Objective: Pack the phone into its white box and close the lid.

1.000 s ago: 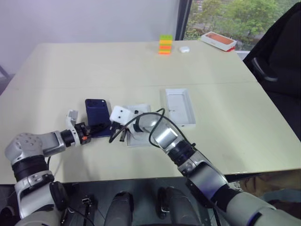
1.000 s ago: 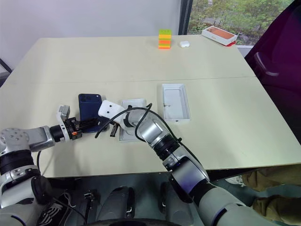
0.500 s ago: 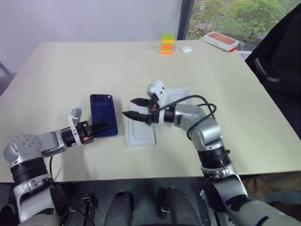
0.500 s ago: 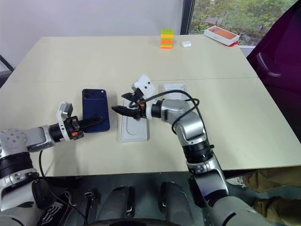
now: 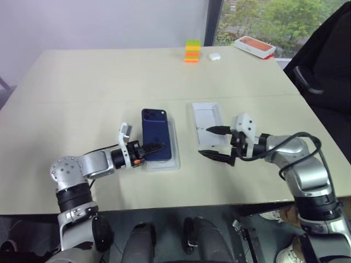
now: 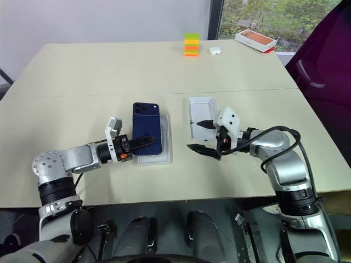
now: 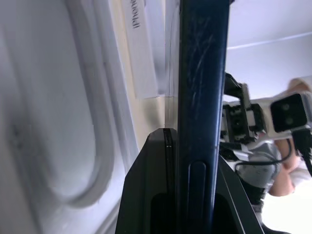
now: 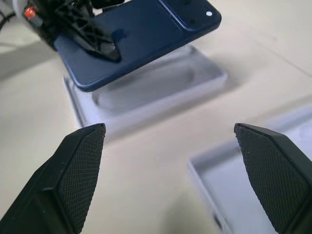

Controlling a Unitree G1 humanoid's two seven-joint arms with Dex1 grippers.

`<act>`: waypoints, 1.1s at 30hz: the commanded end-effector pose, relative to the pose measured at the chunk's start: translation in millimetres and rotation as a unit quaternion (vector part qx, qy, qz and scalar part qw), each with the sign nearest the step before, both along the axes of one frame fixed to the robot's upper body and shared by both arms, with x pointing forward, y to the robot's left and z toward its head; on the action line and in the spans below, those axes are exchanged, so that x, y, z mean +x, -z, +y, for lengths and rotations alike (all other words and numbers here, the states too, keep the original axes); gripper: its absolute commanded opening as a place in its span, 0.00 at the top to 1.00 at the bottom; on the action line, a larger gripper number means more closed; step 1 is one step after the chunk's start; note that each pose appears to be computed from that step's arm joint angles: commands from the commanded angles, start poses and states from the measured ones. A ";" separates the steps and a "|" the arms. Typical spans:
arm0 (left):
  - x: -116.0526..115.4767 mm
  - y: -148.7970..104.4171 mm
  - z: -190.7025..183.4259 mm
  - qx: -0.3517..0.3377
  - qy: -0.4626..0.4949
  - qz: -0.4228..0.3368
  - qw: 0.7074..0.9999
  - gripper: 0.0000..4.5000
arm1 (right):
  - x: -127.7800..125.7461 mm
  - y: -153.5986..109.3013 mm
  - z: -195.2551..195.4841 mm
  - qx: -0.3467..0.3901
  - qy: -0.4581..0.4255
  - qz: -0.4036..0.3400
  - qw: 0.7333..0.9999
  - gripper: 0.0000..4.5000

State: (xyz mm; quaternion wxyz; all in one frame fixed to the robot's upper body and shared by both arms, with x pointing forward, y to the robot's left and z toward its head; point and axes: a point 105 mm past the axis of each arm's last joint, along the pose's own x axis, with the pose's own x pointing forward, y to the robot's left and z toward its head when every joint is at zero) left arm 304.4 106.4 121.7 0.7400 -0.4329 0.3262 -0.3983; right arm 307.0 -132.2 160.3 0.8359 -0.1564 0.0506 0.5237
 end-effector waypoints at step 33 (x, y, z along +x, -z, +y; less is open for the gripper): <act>-4.8 -28.1 -12.2 0.038 0.043 -0.036 0.998 0.02 | 18.0 -7.2 4.2 -0.012 0.008 -0.060 0.998 0.00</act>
